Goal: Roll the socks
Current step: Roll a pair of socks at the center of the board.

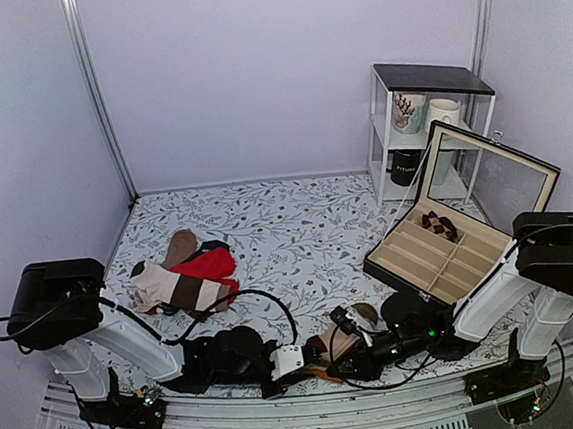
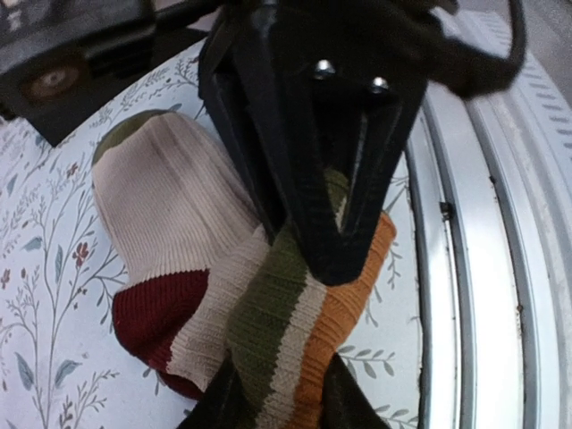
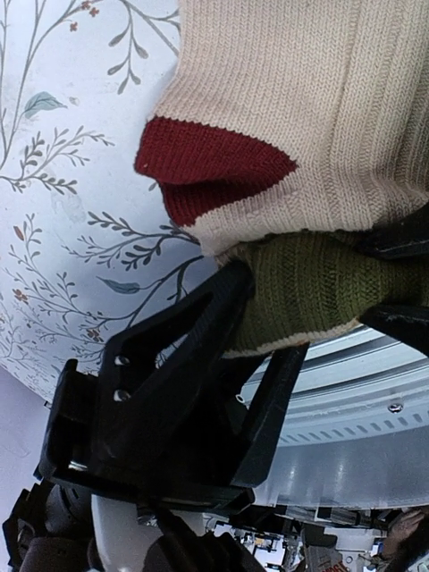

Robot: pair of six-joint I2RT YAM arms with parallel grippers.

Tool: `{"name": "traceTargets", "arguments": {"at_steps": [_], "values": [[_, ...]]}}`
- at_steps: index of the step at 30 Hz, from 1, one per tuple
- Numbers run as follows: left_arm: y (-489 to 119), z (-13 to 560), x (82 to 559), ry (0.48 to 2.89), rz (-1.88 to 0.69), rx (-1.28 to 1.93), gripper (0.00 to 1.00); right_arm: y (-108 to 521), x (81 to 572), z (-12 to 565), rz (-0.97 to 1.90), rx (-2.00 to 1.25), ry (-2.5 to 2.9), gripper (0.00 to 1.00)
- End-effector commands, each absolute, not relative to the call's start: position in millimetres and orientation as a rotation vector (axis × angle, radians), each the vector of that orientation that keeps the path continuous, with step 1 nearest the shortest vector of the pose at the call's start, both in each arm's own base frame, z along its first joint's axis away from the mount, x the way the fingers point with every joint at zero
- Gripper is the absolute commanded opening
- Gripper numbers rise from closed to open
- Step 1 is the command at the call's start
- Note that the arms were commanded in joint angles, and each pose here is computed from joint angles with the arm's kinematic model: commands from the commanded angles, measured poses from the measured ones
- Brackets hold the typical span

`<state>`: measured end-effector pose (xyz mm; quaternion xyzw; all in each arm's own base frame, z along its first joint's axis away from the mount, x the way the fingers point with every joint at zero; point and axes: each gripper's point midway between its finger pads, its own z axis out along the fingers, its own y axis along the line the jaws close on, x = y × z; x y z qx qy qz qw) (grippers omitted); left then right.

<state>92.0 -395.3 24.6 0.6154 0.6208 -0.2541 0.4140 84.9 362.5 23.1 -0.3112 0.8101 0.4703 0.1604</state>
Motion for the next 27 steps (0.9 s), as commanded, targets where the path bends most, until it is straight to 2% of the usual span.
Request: {"name": "traceTargets", "arguments": {"at_steps": [1,2,4,8,13,18,23,27], "values": [[-400,20,77,1.556,-0.722,1.591,0.18,305,59,-52,1.082,-0.905,2.697,0.11],[-400,20,76,1.558,-0.731,1.591,0.14,304,58,-53,1.079,-0.904,2.703,0.11],[-401,22,72,1.56,-0.757,1.595,0.0,304,58,-54,1.078,-0.906,2.708,0.11],[-399,23,65,1.593,-0.81,1.599,0.0,306,59,-53,1.08,-0.906,2.705,0.13],[-391,7,65,1.798,-0.826,1.591,0.0,308,73,-41,1.011,-0.892,2.65,0.35],[-369,-19,64,2.072,-0.824,1.545,0.0,308,106,9,0.923,-0.876,2.378,0.52],[-358,-35,54,2.263,-0.899,1.523,0.0,310,111,69,0.933,-0.938,1.983,0.57],[-354,-47,48,2.369,-0.917,1.527,0.0,318,101,83,0.898,-1.055,1.842,0.58]]}}
